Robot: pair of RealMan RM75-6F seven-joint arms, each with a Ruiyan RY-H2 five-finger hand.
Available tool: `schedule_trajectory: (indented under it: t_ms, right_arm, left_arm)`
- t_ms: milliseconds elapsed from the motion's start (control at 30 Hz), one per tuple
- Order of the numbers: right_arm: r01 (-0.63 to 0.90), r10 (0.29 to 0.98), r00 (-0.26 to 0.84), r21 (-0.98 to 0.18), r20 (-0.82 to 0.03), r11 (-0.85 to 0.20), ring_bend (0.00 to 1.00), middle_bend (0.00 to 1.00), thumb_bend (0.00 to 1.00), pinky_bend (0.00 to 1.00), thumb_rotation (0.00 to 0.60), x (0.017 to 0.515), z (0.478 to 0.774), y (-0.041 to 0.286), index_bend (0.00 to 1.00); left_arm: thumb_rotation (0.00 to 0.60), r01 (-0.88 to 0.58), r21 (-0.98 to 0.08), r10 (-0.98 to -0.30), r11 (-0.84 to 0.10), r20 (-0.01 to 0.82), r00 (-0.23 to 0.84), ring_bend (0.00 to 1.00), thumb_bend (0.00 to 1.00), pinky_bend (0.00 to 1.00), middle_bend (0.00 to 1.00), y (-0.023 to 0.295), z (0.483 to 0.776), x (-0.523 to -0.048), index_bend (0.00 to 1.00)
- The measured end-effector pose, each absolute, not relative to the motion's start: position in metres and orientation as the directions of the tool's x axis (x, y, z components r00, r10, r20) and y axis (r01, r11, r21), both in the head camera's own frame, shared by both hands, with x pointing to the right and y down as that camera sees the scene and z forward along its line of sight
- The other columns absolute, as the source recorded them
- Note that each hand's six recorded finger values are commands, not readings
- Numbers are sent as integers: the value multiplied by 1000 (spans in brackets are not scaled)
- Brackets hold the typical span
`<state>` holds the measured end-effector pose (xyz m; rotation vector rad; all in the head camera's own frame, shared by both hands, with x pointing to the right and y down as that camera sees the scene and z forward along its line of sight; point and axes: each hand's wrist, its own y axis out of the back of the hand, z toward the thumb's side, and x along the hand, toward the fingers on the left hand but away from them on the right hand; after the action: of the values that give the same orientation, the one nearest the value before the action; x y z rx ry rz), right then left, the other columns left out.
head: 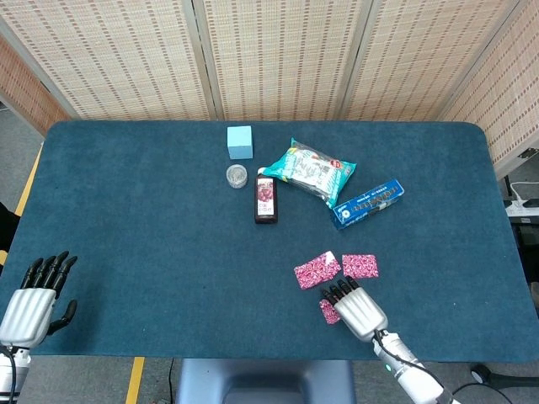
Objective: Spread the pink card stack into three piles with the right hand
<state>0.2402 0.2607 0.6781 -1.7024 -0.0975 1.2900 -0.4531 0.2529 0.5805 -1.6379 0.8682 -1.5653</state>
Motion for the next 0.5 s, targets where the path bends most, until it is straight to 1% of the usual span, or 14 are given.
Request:
schedule_trajectory:
  t_ms: [167,267,333,400,433,500]
  right_arm:
    - [-433,576,446,-729,-685,-531,70,50,269,121,600,244,670,260,0]
    - [-388,612,450,-760,-650,-522,67,50,269,119,600,249,657,257,0]
    - [-342,657,441,-791,-612,-507,44,49,269,93,600,257,644,252,0]
    - [-297,707,420,-822,-569,-486,12,44,269,40,600,268,632,248,0]
    - [-264,745,397,-844,-536,-467,2,40,270,16,600,277,622,244,0]
    - [-211,804,350,-877,-480,-432,0,34,269,0,600,293,607,240,0]
  left_arm:
    - [600,-4,-851,-851,-524,524,42,0,435,49,0,251,579,-453,0]
    - [600,-8,-856,-856,-517,516,35,0,435,49,0,249,577,-454,0]
    - [600,-10,-858,-858,-513,513,32,0,435,50,0,248,576,-454,0]
    - [600,-9,-859,-859,-511,511,33,0,435,50,0,248,576,-454,0]
    - [600,-9,-861,-861,-508,507,35,0,435,50,0,248,576,-455,0]
    - [600,-9,-867,-867,-498,497,46,0,435,50,0,248,575,-454,0]
